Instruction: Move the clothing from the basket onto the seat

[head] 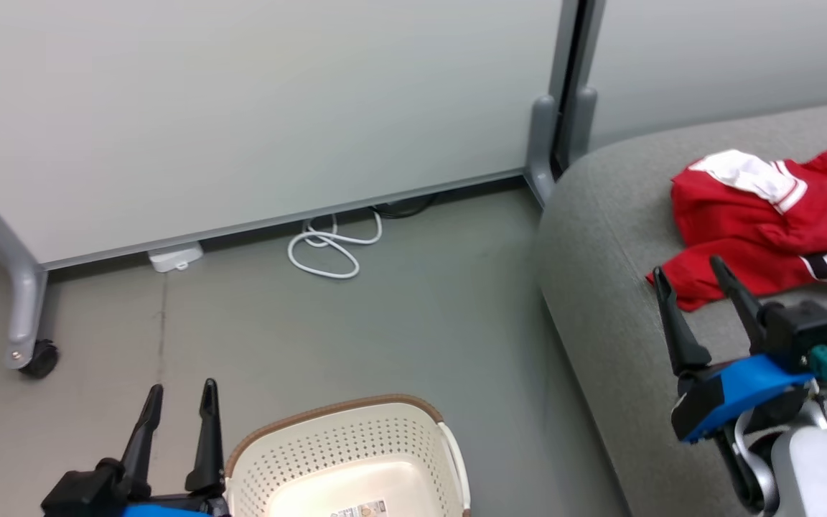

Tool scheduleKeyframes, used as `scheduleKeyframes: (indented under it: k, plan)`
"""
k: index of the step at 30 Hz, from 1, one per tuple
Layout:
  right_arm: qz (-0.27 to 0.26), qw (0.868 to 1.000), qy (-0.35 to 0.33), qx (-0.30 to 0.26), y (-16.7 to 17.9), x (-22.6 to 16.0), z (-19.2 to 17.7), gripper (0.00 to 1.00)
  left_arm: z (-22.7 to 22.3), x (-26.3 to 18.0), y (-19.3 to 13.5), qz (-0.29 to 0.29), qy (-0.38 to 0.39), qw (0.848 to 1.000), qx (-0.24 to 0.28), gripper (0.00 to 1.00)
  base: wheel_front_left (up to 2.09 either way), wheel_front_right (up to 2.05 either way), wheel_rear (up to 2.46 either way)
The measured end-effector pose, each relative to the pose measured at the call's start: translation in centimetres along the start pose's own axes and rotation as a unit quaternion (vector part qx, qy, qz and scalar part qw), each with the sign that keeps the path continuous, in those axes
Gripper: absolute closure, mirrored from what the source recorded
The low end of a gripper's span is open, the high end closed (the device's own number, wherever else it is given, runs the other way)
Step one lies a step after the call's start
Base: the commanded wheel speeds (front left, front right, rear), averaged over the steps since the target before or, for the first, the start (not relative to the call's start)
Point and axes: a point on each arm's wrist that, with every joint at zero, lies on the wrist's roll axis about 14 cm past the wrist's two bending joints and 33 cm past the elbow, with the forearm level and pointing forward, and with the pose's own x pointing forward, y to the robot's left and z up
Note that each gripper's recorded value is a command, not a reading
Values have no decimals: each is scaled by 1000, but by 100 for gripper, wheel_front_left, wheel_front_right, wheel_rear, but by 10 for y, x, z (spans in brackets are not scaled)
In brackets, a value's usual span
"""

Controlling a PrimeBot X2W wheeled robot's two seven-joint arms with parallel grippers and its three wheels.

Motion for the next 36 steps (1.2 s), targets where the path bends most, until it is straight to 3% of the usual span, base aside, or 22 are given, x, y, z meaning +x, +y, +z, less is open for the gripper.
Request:
scheduleKeyframes:
  k: [7, 15, 36]
  plan:
    - [35, 999, -1, 19, 40, -18, -2, 0, 7, -29, 29, 58, -16, 998, 0, 0, 0, 0, 0]
    - [50, 999, 7, 21, 58, -33, -12, 0, 7, -46, 45, 93, -20, 996, -1, 0, 0, 0, 0]
    - [57, 997, 27, 40, 67, -41, -29, 0, -6, -50, 45, 88, 0, 996, 5, 0, 0, 0, 0]
